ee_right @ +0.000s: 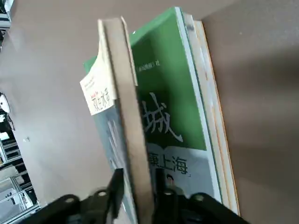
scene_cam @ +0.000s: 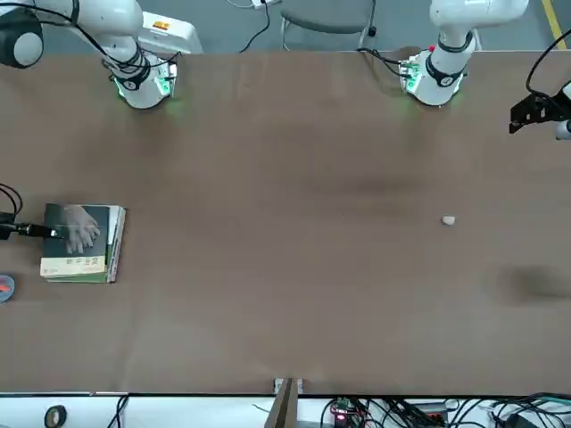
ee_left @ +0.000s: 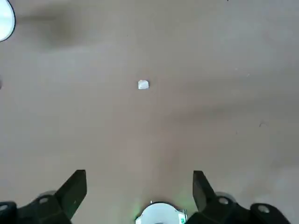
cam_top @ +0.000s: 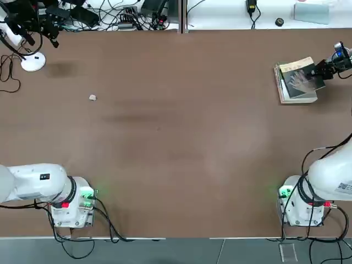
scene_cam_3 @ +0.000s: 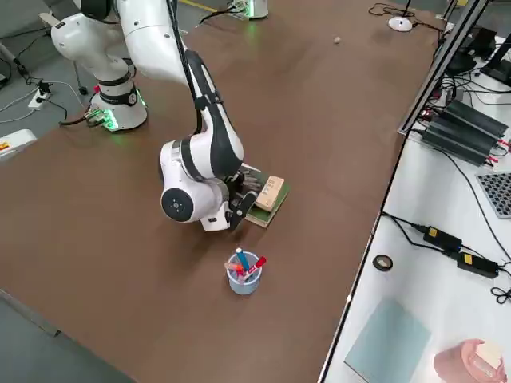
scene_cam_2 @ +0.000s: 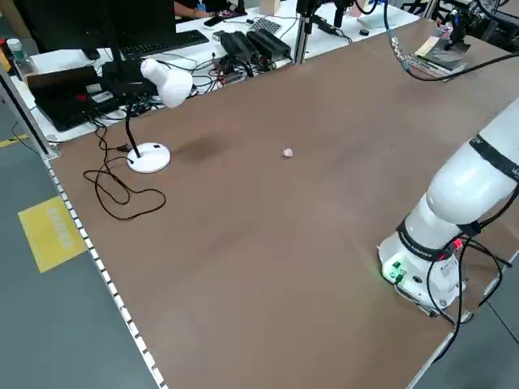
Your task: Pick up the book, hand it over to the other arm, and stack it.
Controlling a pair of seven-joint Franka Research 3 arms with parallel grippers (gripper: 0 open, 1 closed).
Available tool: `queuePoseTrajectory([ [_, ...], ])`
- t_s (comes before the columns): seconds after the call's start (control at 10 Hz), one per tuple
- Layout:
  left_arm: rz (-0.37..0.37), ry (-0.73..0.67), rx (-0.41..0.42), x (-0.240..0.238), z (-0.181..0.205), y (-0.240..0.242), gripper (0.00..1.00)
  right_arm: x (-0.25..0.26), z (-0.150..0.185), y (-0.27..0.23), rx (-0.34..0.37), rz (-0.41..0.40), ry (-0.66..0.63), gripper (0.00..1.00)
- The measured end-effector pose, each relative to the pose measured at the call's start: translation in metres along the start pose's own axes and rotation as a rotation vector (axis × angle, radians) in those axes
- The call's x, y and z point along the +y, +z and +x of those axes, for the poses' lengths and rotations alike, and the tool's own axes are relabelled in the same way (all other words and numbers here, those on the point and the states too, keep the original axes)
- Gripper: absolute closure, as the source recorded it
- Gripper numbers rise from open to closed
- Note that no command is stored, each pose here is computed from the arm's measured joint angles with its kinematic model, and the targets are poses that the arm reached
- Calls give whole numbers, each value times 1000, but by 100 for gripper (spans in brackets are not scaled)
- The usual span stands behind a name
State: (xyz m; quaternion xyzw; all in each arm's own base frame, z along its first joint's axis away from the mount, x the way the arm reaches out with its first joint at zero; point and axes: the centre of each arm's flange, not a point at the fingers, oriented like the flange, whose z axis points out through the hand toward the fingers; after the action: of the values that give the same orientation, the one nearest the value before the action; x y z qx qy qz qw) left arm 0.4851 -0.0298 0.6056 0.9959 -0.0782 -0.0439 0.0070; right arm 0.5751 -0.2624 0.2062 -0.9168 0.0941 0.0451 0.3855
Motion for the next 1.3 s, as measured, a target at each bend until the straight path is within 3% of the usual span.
queuePoseTrajectory([
  [0.4, 0, 2, 0, 0, 0, 0, 0, 0, 0, 0, 4, -4, -1, 19],
  [0.9, 0, 3, 0, 1, 0, 0, 0, 2, 1, -4, 5, -17, -3, 16],
  [1.3, 0, 3, 0, 1, 0, 0, 0, 8, 0, -21, 0, -74, -9, 16],
])
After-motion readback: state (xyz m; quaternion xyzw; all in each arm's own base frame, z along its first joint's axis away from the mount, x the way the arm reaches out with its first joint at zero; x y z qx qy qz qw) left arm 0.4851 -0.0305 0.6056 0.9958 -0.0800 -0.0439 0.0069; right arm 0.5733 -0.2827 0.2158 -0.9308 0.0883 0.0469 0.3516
